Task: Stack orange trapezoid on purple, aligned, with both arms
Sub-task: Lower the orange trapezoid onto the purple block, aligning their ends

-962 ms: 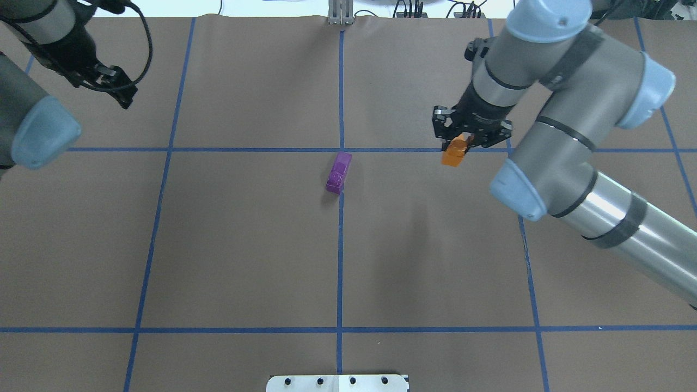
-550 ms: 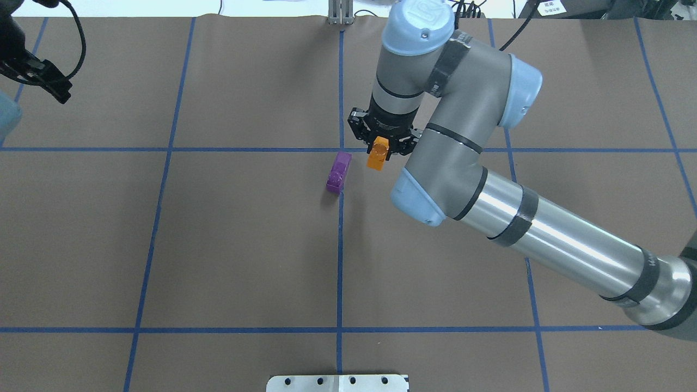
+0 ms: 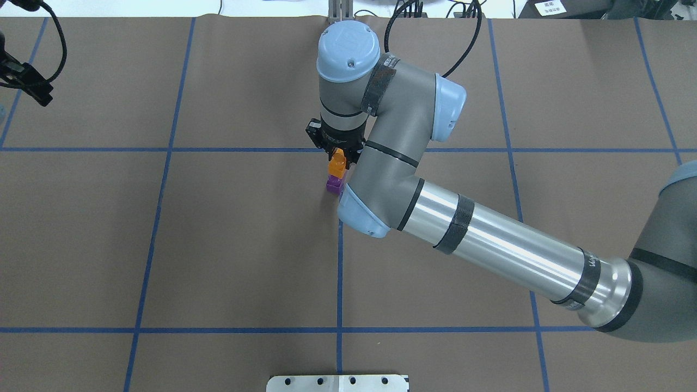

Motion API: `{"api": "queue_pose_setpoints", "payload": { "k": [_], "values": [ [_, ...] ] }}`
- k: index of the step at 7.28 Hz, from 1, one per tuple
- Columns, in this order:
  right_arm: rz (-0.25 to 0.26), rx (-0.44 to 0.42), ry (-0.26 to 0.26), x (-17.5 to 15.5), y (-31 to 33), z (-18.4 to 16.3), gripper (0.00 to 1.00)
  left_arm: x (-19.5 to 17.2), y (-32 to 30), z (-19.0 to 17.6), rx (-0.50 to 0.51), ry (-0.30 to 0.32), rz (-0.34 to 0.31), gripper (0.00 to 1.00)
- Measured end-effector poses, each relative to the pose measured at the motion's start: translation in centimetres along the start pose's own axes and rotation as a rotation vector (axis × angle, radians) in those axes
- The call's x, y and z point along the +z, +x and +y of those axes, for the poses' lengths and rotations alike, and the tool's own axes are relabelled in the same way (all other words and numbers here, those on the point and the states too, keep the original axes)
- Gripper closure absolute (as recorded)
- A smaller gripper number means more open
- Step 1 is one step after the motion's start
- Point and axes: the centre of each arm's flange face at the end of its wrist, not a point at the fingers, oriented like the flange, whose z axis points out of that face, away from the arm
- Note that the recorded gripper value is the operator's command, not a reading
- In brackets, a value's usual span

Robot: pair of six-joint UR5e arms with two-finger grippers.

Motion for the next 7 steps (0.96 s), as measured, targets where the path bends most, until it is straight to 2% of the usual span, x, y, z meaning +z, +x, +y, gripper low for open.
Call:
{"api": "queue_pose_setpoints", "payload": {
  "k": [4, 7],
  "values": [
    [-0.016, -0.009, 0.022, 1.3, -0.2, -0.2, 1.00, 0.1, -0.1, 0.1, -0.002, -0.003, 0.000, 0.00],
    [-0.008, -0.014, 0.027, 1.9, -0.2, -0.1, 1.00, 0.1, -0.1, 0.1, -0.002, -0.003, 0.000, 0.00]
  ]
}}
